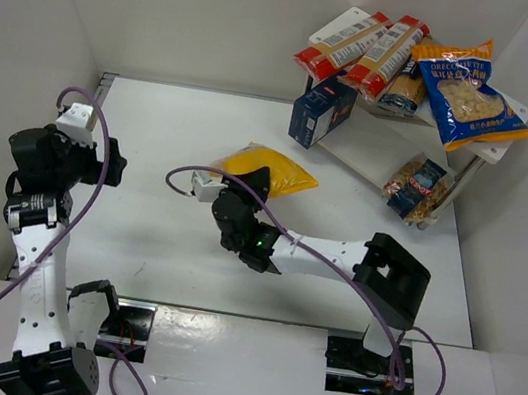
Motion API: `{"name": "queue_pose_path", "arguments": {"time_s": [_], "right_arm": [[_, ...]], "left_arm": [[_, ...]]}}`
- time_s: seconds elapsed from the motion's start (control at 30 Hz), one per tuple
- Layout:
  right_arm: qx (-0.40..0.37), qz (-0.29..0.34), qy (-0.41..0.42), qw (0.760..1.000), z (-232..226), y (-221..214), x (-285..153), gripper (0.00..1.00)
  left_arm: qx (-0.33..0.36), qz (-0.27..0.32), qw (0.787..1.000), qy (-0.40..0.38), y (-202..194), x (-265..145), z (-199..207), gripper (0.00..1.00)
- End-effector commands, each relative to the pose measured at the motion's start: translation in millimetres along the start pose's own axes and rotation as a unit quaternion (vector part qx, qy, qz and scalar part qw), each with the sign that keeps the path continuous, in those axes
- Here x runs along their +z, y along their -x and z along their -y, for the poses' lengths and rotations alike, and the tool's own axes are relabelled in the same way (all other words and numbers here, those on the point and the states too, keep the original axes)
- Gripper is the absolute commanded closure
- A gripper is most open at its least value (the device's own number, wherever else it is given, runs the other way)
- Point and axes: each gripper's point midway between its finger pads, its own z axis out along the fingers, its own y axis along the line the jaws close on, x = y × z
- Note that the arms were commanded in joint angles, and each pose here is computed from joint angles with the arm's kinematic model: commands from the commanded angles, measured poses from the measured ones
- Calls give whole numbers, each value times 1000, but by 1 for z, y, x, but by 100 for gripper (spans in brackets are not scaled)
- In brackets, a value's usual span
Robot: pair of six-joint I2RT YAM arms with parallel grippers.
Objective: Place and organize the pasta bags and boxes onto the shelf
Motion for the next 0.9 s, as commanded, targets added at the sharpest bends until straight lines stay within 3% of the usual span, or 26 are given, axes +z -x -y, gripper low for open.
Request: {"name": "queue_pose_path", "arguments": {"time_s": [0.0,0.17,0.57,0.87], "right_arm": [[93,-35,-73,992,76,-20,-23,100],[49,-70,-59,995,75,-47,-30,100],[38,-192,-77,978,104,-153,-29,100],[39,-255,-89,962,110,-204,-24,100]], "left_arm": [[7,30,999,15,13,-6,-3,0],[16,39,999,17,17,-11,-2,0],[23,44,999,14,17,-11,0,0],[25,48,998,14,19,-11,-1,0]]}}
